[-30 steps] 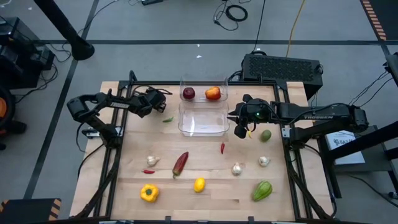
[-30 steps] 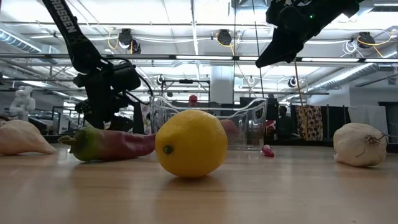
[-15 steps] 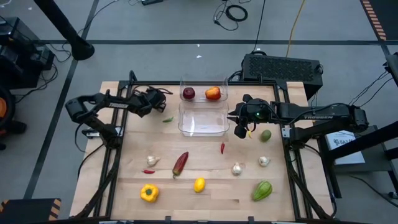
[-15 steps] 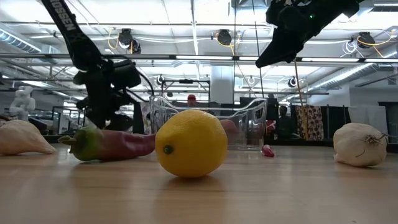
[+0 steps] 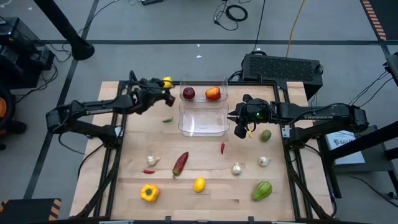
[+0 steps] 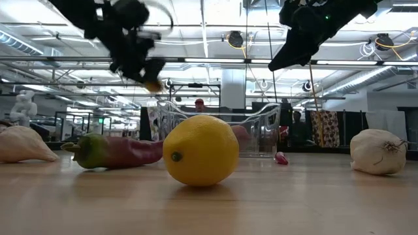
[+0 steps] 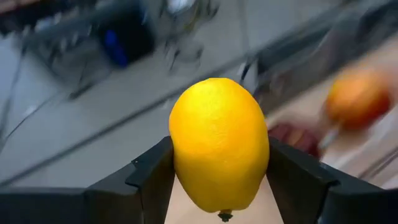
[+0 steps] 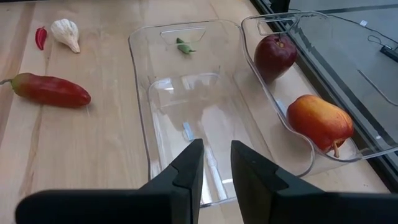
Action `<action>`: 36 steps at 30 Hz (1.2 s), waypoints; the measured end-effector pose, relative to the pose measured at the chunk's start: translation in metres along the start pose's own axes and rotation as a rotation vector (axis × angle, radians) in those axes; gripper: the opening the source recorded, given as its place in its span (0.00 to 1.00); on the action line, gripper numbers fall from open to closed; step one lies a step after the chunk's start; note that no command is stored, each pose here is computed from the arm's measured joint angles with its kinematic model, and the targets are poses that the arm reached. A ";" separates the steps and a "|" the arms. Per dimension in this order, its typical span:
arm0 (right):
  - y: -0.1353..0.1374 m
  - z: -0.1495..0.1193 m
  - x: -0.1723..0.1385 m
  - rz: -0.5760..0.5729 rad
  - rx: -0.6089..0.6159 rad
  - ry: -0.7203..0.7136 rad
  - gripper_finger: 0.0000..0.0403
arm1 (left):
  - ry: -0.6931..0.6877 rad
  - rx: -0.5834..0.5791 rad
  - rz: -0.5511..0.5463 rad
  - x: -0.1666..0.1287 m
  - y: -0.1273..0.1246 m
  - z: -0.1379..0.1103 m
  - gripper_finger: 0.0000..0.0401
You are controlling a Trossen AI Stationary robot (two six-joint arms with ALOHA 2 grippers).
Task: Sort produce into baskets
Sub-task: Put the top lemon into the top transparent bin
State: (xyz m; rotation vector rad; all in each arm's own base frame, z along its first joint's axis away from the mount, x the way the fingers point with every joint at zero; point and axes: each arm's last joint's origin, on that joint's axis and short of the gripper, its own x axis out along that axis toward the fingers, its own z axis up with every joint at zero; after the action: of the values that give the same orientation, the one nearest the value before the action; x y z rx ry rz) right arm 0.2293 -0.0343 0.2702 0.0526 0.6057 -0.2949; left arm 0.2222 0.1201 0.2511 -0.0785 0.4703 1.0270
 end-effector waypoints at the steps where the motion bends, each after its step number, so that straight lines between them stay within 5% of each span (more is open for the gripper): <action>1: 0.000 0.000 0.000 0.000 0.000 -0.001 0.18 | -0.049 -0.005 -0.031 -0.002 -0.002 0.008 0.57; 7: 0.000 0.000 0.000 0.000 0.000 -0.001 0.18 | -0.353 -0.064 -0.295 -0.004 -0.016 0.039 0.57; 13: 0.000 0.000 0.000 0.000 0.000 0.000 0.18 | -0.435 -0.084 -0.399 0.019 -0.035 0.035 0.57; 25: -0.001 -0.002 0.000 -0.044 -0.062 0.024 0.18 | -0.292 0.017 -0.402 0.079 -0.070 -0.001 0.57; 36: -0.007 -0.002 0.000 -0.104 -0.095 0.024 0.18 | -0.205 0.037 -0.413 0.108 -0.071 -0.023 0.57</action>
State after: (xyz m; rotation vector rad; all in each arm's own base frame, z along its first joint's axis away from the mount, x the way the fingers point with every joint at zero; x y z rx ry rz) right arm 0.2265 -0.0408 0.2687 -0.0673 0.6466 -0.3659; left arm 0.3203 0.1634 0.1749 -0.0344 0.2703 0.6129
